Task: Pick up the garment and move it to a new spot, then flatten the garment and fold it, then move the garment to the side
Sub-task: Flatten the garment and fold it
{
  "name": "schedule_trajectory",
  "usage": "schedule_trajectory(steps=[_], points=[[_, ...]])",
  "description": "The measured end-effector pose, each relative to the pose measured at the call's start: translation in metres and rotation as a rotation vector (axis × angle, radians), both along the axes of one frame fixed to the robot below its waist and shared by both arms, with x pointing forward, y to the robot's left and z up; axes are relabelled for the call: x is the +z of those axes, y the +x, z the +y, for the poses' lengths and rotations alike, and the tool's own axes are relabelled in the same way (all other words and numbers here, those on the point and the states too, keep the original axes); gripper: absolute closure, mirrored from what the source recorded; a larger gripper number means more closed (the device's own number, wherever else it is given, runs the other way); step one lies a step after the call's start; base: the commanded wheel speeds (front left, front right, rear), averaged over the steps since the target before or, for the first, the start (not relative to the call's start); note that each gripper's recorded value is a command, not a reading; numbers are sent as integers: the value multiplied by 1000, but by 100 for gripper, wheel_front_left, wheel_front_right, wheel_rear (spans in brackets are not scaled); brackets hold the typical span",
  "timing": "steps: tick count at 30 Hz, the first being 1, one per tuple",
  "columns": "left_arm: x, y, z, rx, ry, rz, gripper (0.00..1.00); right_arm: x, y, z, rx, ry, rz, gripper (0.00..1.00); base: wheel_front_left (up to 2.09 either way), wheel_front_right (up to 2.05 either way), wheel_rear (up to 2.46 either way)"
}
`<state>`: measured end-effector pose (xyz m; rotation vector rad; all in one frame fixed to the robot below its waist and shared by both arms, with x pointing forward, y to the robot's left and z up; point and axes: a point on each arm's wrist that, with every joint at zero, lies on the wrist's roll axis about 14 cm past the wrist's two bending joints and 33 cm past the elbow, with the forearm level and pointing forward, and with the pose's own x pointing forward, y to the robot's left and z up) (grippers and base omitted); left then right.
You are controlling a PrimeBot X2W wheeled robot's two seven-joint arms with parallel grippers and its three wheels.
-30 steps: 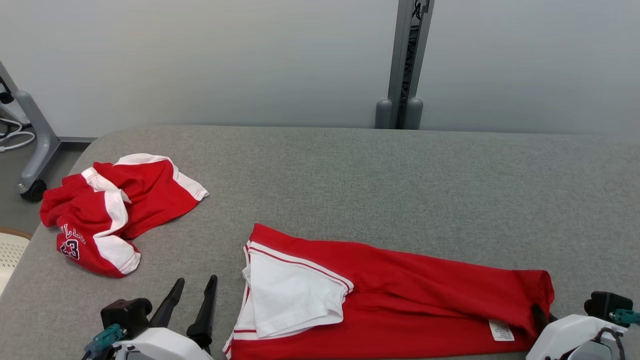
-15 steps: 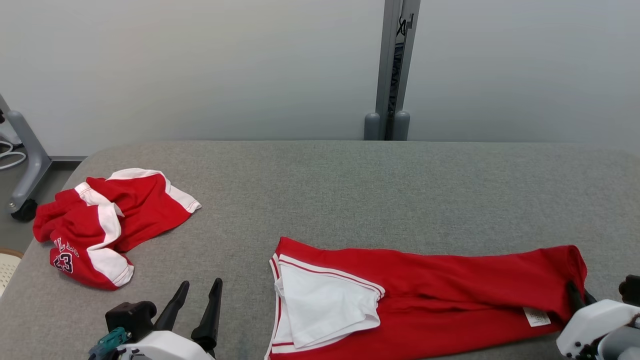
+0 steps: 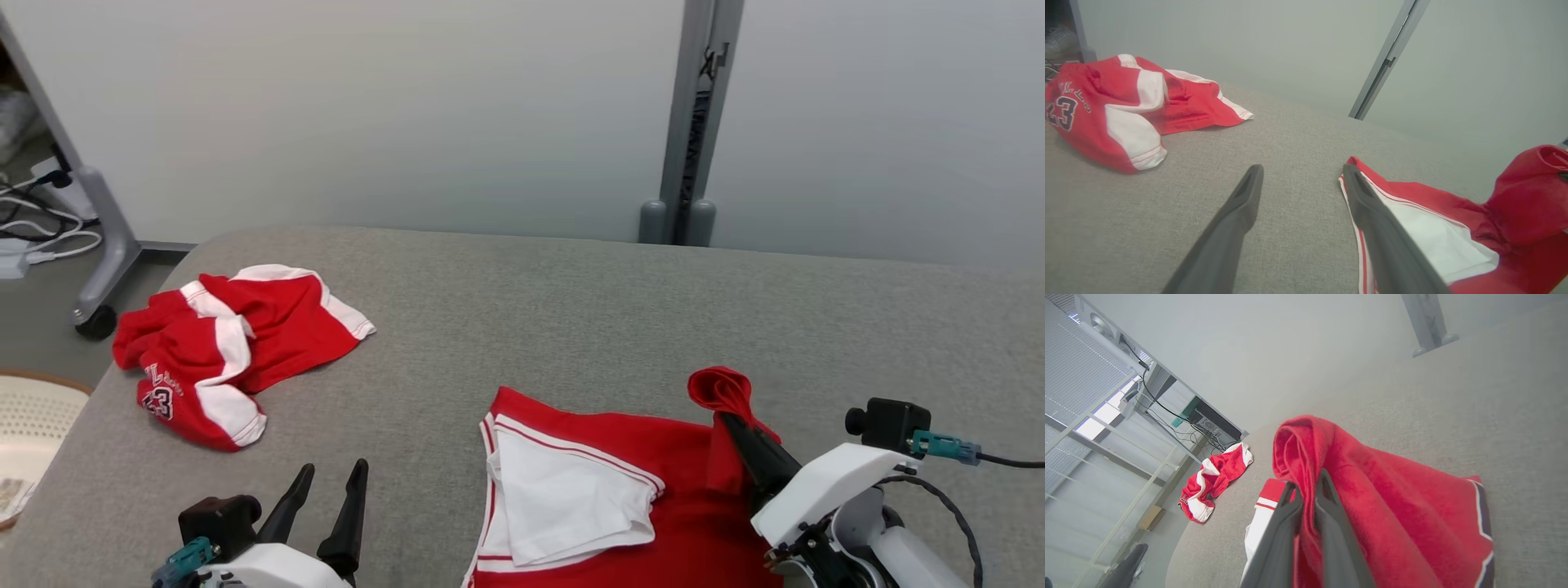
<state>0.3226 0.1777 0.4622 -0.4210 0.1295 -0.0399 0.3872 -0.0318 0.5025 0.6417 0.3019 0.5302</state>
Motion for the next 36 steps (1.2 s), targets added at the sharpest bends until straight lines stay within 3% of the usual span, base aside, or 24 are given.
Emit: schedule_trajectory(steps=[12,20,28,30,31,32,36], points=[[-6,-25,41,133,-2,16,0,-8,-8,92,151,128,90,100,0,0,0],[-10,-37,58,195,-1,29,0,-26,-14,130,220,102,142,100,0,0,0],[-9,-38,65,215,3,30,0,-38,-16,141,236,88,183,99,0,0,0],[-9,-38,65,215,4,29,0,-38,-17,144,243,86,185,60,0,0,0],[-8,-38,65,215,4,28,0,-39,-18,144,245,85,190,12,0,0,0],[-8,-37,65,214,5,29,0,-40,-19,145,246,88,197,0,0,0,0],[-8,-34,62,204,4,25,0,-31,-21,149,258,120,191,0,0,0,0]])
